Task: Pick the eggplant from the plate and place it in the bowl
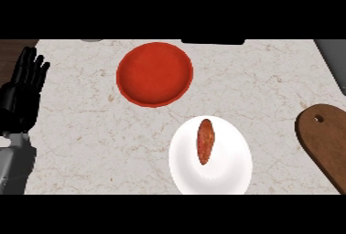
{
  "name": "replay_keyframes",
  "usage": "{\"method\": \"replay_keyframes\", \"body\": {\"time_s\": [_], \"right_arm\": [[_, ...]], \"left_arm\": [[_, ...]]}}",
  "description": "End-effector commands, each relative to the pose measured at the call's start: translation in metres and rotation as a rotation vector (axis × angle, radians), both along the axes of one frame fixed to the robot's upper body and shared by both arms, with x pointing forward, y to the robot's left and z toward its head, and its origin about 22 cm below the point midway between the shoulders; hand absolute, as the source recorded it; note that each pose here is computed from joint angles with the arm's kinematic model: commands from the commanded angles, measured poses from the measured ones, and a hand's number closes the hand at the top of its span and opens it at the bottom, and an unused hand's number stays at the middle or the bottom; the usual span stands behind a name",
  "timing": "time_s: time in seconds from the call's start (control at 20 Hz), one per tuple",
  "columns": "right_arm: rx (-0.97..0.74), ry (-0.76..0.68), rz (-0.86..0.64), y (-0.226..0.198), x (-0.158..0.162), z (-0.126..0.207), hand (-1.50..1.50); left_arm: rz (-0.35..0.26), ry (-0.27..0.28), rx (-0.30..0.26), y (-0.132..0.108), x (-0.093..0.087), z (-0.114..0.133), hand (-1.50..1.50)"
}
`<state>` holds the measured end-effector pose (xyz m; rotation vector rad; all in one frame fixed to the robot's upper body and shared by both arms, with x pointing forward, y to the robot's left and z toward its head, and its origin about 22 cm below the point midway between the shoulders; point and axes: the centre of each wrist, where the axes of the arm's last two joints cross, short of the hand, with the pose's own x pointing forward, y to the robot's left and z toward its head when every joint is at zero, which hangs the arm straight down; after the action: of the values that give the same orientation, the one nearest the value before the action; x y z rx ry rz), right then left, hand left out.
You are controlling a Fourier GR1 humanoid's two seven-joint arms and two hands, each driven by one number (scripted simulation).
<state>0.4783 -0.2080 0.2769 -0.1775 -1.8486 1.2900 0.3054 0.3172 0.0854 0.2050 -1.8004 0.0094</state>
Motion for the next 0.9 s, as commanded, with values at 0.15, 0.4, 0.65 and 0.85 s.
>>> {"method": "replay_keyframes", "body": {"time_s": [0.15,0.4,0.65,0.85], "right_arm": [[-0.096,0.066,0.061,0.085,-0.002,-0.039,1.5],[-0.112,0.095,0.056,0.104,-0.002,-0.063,1.5],[-0.167,0.064,0.019,0.156,-0.019,-0.113,1.5],[-0.28,0.051,-0.058,0.158,-0.02,-0.124,1.5]], "left_arm": [[0.015,0.001,0.021,-0.002,-0.009,-0.013,0.0],[-0.005,0.01,0.013,-0.005,-0.001,0.002,0.0],[-0.015,0.0,0.01,0.002,-0.003,0.012,0.0],[-0.025,-0.004,0.0,-0.015,-0.004,-0.002,0.0]]}}
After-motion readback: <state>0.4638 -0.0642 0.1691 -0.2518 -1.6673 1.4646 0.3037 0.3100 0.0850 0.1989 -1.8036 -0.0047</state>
